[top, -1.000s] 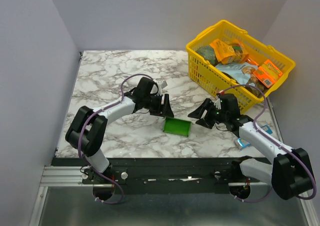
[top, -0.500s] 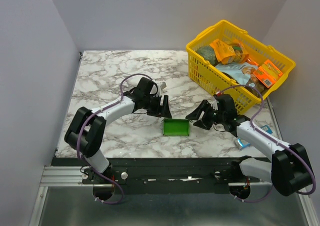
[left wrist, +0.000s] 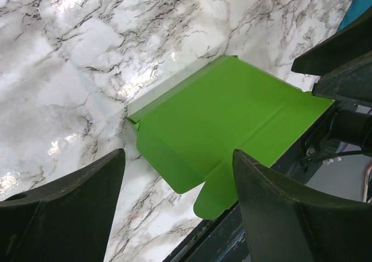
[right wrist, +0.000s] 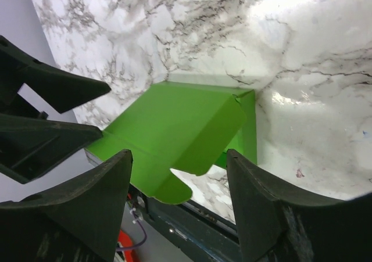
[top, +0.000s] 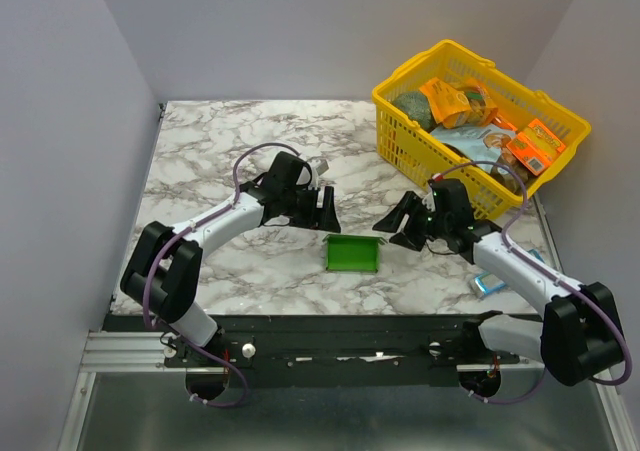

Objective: Fold the paper box

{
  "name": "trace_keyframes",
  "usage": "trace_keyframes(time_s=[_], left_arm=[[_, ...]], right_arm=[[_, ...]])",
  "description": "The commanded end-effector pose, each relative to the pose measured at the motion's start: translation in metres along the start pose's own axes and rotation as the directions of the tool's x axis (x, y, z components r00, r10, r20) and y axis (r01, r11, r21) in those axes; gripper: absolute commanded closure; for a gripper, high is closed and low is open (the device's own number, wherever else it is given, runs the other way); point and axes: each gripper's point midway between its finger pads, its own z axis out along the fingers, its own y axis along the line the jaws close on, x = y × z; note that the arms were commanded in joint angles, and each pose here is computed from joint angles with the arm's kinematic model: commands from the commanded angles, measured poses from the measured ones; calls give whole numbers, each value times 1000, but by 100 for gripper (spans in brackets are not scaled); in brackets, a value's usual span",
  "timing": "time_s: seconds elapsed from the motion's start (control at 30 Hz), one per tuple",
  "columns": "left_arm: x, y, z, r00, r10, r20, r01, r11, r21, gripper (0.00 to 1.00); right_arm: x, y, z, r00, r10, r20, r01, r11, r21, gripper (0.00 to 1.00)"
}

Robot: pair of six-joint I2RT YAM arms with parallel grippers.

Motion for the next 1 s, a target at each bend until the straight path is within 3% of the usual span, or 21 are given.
trace_keyframes(time_s=[0.0, 0.33, 0.97], left_arm=[[6, -3, -4, 1000, -23, -8, 23, 1000, 18, 20], [12, -6, -2, 997, -73, -11, 74, 996, 51, 30], [20, -18, 4, 993, -121, -4, 120, 987, 110, 33]], right_arm=[[-7, 0, 4, 1000, -17, 6, 17, 1000, 10, 29], [12, -2, 15, 999, 1, -53, -3, 1000, -26, 37], [52, -6, 23, 988, 53, -147, -55, 998, -8, 37]])
